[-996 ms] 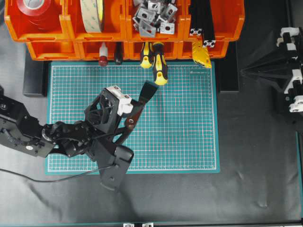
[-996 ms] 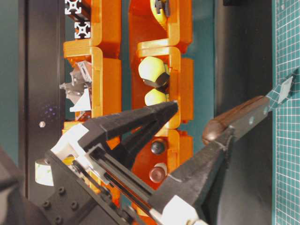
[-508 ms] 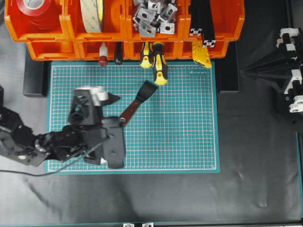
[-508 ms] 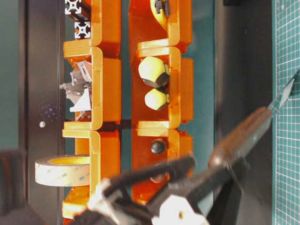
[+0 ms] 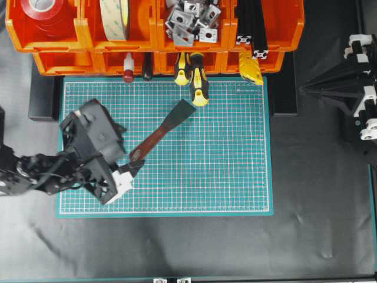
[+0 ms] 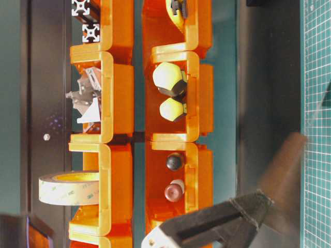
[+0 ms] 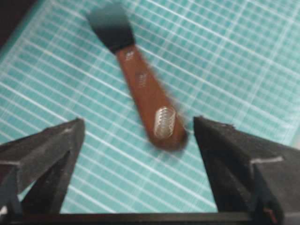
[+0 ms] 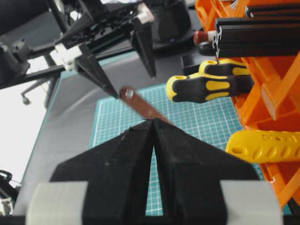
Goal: Pick scraper from container rack with left arm.
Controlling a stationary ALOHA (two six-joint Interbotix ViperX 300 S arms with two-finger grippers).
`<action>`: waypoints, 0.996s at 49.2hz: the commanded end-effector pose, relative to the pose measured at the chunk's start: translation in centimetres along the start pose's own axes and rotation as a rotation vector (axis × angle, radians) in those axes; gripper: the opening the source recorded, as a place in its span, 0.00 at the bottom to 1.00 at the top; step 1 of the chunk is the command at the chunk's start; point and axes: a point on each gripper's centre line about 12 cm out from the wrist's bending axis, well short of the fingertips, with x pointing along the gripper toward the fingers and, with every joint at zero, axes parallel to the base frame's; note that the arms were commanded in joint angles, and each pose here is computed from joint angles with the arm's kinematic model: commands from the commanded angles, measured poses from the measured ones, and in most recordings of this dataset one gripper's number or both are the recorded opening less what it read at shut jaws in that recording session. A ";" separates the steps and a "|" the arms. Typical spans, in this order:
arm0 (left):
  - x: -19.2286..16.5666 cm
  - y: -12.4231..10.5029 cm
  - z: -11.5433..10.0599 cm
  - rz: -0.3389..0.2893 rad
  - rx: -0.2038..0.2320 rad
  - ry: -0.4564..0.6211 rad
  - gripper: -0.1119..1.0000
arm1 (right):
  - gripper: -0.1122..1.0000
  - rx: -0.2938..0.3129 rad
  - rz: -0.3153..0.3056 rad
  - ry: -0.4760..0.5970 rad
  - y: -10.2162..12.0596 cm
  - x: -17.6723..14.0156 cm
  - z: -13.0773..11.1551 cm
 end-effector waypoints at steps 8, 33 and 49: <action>-2.0 0.3 -0.2 -0.118 -0.074 -0.007 0.92 | 0.11 0.000 0.008 -0.034 0.4 0.1 1.4; -14.3 3.9 3.5 -0.427 0.188 -0.302 0.92 | 0.11 -0.001 0.009 -0.041 0.4 0.0 1.5; -20.3 8.7 4.5 -0.514 0.202 -0.505 0.90 | 0.11 -0.002 0.016 -0.064 0.6 -0.6 2.3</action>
